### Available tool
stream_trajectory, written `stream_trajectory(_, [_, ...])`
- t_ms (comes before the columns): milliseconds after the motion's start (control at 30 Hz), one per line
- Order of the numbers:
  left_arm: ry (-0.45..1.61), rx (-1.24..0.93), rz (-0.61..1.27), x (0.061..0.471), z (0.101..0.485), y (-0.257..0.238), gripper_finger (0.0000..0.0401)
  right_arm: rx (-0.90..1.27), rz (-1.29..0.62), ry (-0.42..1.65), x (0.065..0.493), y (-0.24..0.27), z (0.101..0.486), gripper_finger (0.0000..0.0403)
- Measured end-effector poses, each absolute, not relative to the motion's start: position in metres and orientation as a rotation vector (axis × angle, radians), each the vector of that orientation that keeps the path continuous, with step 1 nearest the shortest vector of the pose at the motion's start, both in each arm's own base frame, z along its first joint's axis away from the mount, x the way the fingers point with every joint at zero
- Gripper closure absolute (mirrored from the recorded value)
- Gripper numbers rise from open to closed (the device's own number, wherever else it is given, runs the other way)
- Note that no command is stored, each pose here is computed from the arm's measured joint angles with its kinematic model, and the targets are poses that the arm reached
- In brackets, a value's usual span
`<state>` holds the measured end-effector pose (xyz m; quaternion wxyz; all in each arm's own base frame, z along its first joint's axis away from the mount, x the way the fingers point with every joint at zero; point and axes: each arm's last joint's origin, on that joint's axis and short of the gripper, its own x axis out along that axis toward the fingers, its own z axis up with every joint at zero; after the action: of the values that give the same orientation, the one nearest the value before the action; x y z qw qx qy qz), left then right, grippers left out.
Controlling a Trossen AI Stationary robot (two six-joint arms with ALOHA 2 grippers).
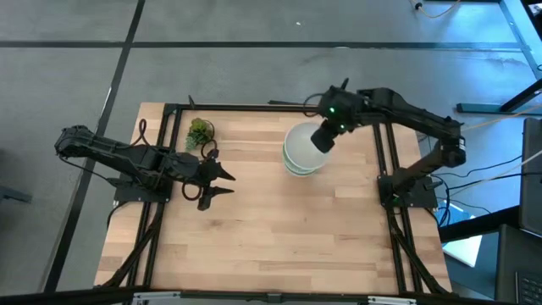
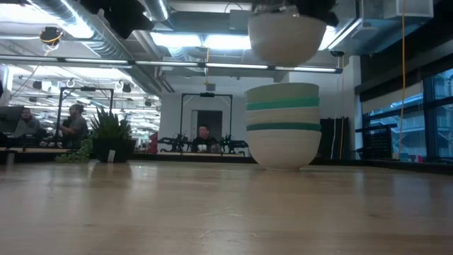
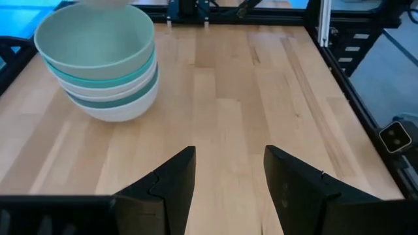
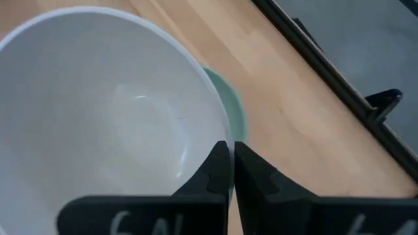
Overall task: Nest bowls inside each other
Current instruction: Stack the white bowl on top of the light green bowl
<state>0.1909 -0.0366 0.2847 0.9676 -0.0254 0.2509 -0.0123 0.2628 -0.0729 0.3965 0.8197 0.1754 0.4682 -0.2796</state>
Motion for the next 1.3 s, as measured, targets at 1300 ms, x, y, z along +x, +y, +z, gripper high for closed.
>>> stream_trajectory(1300, [0.506, -0.061, -0.022, 0.191, 0.285, -0.037, 0.0225, 0.356, -0.519, 1.25, 0.304, -0.132, 0.313, 0.0386])
